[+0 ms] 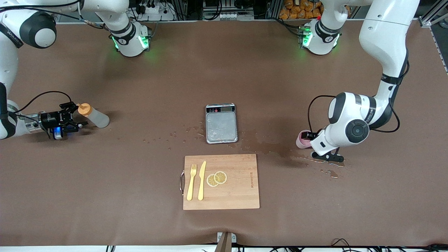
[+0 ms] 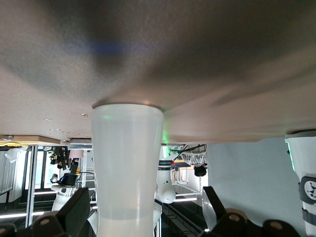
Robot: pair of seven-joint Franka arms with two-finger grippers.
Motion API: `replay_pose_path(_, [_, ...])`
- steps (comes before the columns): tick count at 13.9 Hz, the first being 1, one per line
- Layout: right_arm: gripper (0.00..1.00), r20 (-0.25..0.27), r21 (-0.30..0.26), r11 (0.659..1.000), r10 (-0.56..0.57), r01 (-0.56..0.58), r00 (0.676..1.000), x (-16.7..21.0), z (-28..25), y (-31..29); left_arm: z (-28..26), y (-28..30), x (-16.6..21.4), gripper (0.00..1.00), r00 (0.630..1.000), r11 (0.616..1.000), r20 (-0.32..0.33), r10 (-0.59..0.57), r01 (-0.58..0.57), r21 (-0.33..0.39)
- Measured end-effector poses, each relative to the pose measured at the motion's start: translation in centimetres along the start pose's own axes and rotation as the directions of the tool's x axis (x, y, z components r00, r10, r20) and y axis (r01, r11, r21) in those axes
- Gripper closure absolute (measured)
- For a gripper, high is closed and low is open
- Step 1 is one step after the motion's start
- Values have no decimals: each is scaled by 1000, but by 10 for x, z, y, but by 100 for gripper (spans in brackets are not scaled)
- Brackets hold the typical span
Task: Add sauce to pink cup with both arms
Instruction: 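Grasp the pink cup with the left gripper while the right gripper grasps the bottle, then place the cup on the scale with the left gripper while the right lifts the bottle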
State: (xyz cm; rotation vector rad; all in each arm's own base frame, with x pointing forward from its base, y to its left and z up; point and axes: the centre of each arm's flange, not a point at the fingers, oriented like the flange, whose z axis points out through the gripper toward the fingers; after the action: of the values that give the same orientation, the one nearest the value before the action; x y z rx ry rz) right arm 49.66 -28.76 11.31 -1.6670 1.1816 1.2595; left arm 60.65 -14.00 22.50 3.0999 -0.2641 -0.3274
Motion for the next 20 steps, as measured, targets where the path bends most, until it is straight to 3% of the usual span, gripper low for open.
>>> replay_pose_path(9, [0, 47, -29, 999, -13, 15, 999, -1, 31, -25, 3, 2, 2, 96, 1000, 1000, 3, 6, -6, -1])
replay_pose_path(10, [0, 50, -35, 999, -13, 15, 999, 0, 35, -27, 1, 3, 2, 96, 1000, 1000, 0, 8, -8, 0])
replay_pose_path(11, [7, 51, -39, 999, -12, 14, 999, 0, 37, -28, 0, 5, 3, 96, 1000, 1000, -3, 10, -11, 0])
replay_pose_path(14, [42, 53, -40, 999, -10, 13, 999, 1, 38, -28, -13, 13, 6, 96, 999, 1000, -28, 20, -20, -3])
replay_pose_path(20, [60, 46, -41, 999, 28, -26, 999, 0, 36, -30, -63, 83, -4, 96, 994, 997, -84, -70, 66, -46])
